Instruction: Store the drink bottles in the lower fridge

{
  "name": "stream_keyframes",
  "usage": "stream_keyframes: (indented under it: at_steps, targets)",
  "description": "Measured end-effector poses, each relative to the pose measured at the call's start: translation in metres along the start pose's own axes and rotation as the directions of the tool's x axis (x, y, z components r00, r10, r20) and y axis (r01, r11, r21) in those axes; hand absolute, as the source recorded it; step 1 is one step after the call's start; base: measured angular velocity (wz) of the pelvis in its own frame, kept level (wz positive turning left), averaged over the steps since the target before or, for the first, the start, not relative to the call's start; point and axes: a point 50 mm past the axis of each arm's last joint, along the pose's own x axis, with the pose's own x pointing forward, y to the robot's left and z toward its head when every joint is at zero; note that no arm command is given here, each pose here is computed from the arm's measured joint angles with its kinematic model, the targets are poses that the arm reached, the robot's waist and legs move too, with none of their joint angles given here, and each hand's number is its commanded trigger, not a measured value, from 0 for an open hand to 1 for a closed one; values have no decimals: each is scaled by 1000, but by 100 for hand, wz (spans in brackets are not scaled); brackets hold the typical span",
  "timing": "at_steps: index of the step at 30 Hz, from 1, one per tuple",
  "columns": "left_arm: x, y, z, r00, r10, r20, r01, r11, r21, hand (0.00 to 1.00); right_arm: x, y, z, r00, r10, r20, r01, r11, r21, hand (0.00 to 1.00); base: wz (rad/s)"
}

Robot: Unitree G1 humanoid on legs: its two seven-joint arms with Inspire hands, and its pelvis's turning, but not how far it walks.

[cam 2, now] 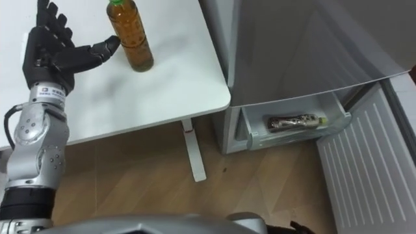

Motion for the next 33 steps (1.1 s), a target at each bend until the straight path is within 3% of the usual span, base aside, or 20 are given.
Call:
stream_keyframes:
  at_steps: [9,12,16,20,33]
  targets:
    - [4,8,-4,999,11,-32,-10,999,32,0,-1,-3,-8,998,-20,-53,17,999,-51,0,-11]
    - [4,9,-6,999,9,-51,-10,1000,-14,0,-1,-4,-10,996,-32,-79,25,996,-87,0,-7]
    - [16,9,-10,995,2,-97,-9,997,-72,0,-3,-7,-19,989,-44,-139,21,986,-167,0,-1]
    - [27,11,-15,987,8,-161,-17,999,-51,0,-4,-8,-24,979,-59,-194,11,971,-239,0,-6]
    - [27,14,-19,973,-9,-229,1,999,-34,0,-4,-8,-23,971,-65,-229,-10,950,-312,0,-9]
